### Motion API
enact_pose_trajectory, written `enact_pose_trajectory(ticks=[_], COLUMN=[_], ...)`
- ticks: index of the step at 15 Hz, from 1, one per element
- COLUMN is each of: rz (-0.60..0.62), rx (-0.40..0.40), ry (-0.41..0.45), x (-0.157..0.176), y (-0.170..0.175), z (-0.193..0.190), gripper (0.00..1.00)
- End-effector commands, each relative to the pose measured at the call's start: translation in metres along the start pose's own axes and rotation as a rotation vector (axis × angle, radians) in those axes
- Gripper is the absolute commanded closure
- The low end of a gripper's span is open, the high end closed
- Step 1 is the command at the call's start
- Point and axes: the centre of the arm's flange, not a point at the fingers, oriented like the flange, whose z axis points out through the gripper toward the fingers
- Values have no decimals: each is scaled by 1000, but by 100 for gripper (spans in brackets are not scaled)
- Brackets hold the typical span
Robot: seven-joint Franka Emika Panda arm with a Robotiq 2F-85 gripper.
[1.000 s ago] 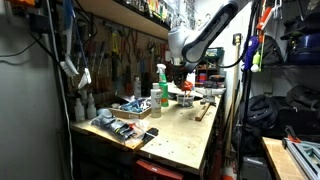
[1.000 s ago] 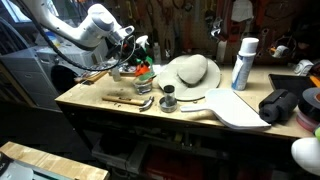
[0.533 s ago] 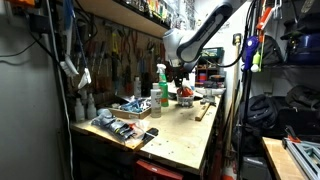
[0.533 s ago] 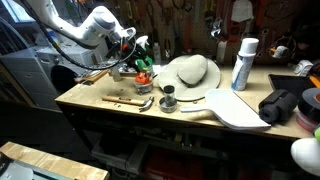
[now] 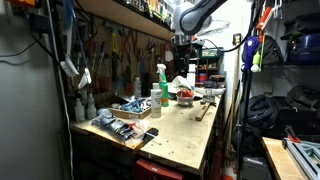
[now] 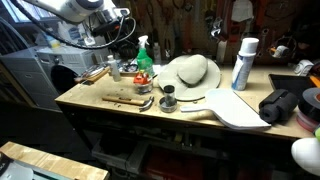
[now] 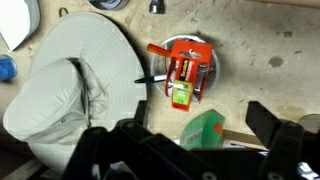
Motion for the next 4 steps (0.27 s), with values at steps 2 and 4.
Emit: enact_pose_trajectory(ticks=[2, 4], rz=[-158, -130], rx=[171, 136], ry=[94, 99], x=[-69, -48], y=[30, 23], z=[-62, -60], gripper=[0, 0])
